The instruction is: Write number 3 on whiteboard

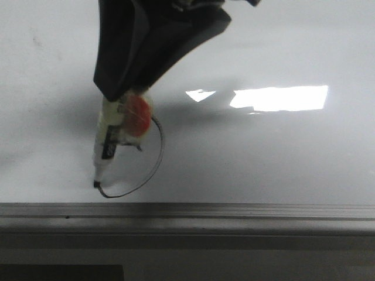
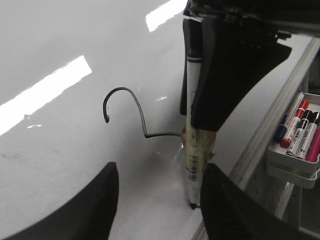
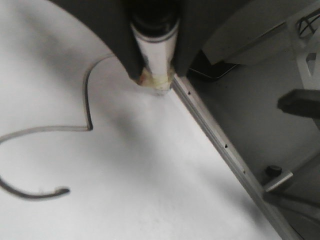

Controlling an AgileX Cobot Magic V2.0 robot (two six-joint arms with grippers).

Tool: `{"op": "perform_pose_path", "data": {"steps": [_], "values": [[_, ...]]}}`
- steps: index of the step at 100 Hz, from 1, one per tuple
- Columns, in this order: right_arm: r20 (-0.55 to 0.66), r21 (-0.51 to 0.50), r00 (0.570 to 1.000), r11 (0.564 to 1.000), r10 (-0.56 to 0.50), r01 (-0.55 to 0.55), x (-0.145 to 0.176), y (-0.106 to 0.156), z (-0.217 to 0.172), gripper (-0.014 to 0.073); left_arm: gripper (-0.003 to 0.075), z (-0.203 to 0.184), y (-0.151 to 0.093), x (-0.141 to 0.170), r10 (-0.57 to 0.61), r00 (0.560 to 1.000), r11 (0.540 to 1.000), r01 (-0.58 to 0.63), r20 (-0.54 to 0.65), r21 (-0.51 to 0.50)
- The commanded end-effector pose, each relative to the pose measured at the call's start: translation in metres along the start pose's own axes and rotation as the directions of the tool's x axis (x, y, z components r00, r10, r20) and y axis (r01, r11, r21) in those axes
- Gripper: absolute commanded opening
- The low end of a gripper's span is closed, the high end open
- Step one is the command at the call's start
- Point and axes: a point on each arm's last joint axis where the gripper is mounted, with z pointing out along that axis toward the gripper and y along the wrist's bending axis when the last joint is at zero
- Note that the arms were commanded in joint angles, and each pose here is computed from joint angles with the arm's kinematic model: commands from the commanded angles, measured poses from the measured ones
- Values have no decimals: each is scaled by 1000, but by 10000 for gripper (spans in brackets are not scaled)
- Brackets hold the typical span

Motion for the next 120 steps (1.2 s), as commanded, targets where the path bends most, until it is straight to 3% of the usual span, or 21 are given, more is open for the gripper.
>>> {"op": "perform_pose_path", "data": {"steps": [1, 50, 61, 78, 120], "values": [[191, 5, 980, 998, -63, 63, -22, 7, -32, -64, 347, 5, 3, -13, -20, 997, 1000, 20, 77, -6], [194, -60, 974, 989, -120, 134, -21, 35, -47, -64, 333, 28, -1, -8, -26, 998, 999, 25, 60, 25], [199, -63, 973, 989, -117, 132, -22, 36, -47, -64, 261, 30, -1, -7, -27, 998, 999, 25, 50, 28], [214, -71, 971, 989, -108, 126, -23, 36, -48, -64, -20, 30, -1, -7, -27, 998, 999, 25, 48, 29], [236, -79, 967, 989, -100, 121, -25, 37, -48, -54, -20, 30, -1, -6, -26, 999, 999, 25, 40, 29]]}}
